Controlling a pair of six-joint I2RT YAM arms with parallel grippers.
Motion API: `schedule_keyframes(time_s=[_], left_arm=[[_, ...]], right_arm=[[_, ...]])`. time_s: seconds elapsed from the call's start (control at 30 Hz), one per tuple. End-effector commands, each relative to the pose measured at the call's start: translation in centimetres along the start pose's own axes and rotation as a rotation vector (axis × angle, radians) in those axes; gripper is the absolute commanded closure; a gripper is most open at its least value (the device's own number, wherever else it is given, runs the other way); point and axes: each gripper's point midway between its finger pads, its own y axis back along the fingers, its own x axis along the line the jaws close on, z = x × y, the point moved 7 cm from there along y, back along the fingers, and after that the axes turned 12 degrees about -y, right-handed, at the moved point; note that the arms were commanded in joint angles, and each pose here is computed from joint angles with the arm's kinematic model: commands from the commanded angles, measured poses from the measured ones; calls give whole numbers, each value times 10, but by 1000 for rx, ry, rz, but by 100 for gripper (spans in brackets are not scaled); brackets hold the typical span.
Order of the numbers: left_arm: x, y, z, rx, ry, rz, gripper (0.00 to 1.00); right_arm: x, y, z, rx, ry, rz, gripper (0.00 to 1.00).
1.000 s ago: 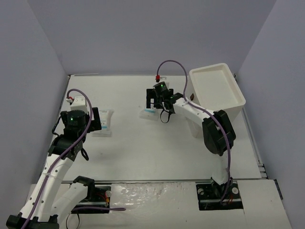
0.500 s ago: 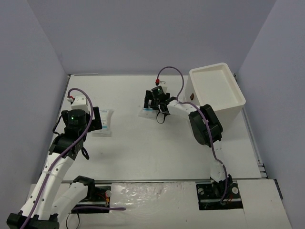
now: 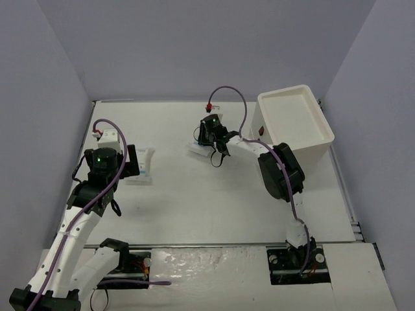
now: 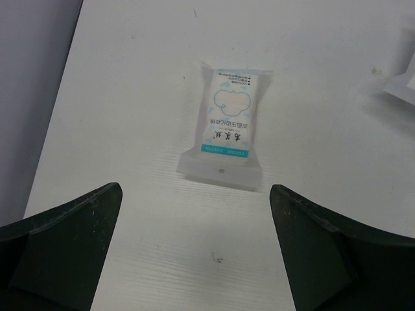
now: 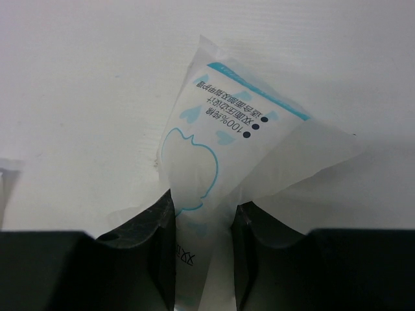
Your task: Organize the makeup
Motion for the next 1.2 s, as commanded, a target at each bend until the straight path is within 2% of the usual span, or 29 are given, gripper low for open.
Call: schedule_keyframes(time_s=[0.0, 0.2, 0.43, 0.7, 0.93, 1.03, 1.17], left_arm=[[2, 1, 18, -72, 18, 2, 3], [3, 0, 16, -65, 17, 6, 3], [2, -1, 17, -60, 17, 0, 3], [0, -3, 16, -50, 18, -6, 3], [0, -4, 14, -40, 13, -5, 3], [0, -5, 14, -39, 13, -5, 3], [0, -5, 14, -39, 14, -5, 3]], right_arm=[[61, 85, 76, -189, 29, 179, 80], [63, 173, 138, -353, -11, 170, 73], [-13, 248, 203, -522, -154, 32, 71], [-109, 263, 221, -566, -321, -119, 71], [-138, 234, 219, -516, -396, -165, 68], [-138, 225, 222, -504, -412, -161, 61], [-136, 224, 227, -510, -410, -160, 42]])
